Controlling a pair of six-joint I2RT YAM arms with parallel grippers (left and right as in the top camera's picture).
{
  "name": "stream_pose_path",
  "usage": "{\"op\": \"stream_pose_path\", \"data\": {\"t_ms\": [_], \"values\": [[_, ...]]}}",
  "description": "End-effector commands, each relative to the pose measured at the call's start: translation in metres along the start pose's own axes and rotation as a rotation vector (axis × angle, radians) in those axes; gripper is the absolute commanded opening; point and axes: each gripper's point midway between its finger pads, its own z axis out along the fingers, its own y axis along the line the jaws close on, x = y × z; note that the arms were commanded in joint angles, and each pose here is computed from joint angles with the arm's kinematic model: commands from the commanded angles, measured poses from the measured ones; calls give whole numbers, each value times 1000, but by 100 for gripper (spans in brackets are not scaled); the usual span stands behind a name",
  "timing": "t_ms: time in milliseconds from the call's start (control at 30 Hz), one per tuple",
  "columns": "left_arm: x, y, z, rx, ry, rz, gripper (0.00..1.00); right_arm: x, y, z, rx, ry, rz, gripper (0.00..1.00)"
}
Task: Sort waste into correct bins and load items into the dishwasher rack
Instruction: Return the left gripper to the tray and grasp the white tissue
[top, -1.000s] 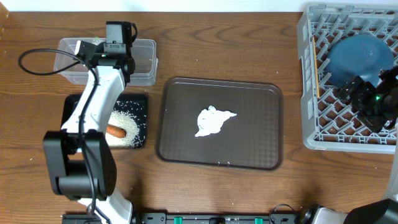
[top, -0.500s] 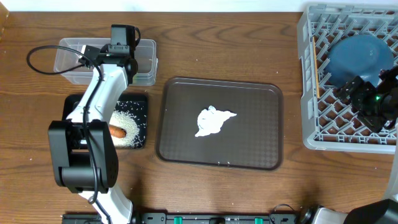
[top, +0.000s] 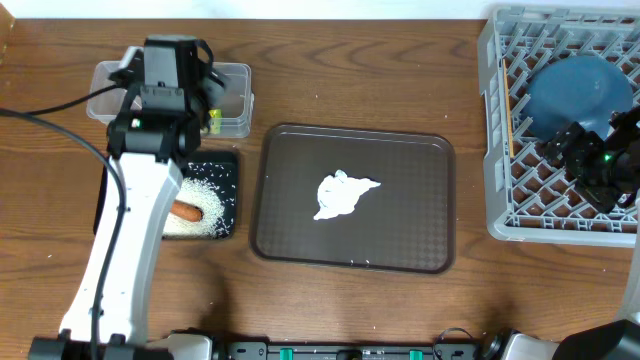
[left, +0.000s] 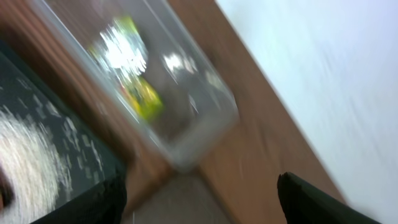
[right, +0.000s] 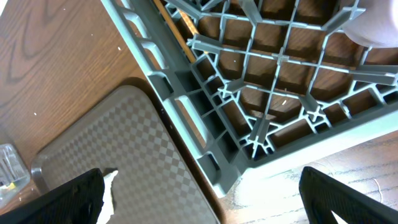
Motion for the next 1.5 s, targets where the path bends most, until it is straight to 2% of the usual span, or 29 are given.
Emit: {"op": "stream_pose_path", "data": {"t_ms": [0, 167, 300, 433, 533, 700, 900, 1000, 1033, 1100, 1133, 1300, 1400, 1467], "values": [[74, -11, 5, 56, 305, 153, 81, -2, -1, -4, -3, -12, -13, 99], [160, 15, 13, -64, 524, 434, 81, -2, -1, -4, -3, -12, -13, 99], [217, 28, 27, -106, 640, 620, 81, -2, -1, -4, -3, -12, -13, 99], [247, 38, 49, -145, 685, 743, 81, -2, -1, -4, -3, -12, -13, 99], [260, 44, 66, -167, 702, 775, 81, -2, -1, -4, -3, -12, -13, 99], [272, 54, 85, -195, 729, 793, 78, -2, -1, -4, -3, -12, -13, 99], [295, 63, 98, -197, 808, 780, 63, -2, -1, -4, -3, -12, -13, 99], [302, 65, 104, -199, 811, 788, 47, -2, -1, -4, -3, -12, -13, 99], [303, 64, 105, -194, 810, 789, 38, -2, -1, -4, -3, -12, -13, 99], [302, 61, 107, -181, 802, 788, 14, -2, -1, -4, -3, -12, -13, 99], [301, 58, 106, -175, 798, 787, 7, -2, -1, -4, -3, -12, -13, 99], [282, 33, 99, -113, 749, 760, 6, -2, -1, -4, -3, -12, -13, 99], [251, 4, 92, -26, 660, 712, 6, -2, -1, -4, -3, -12, -13, 99], [215, -20, 86, 47, 554, 633, 6, -2, -1, -4, -3, -12, -13, 99]]}}
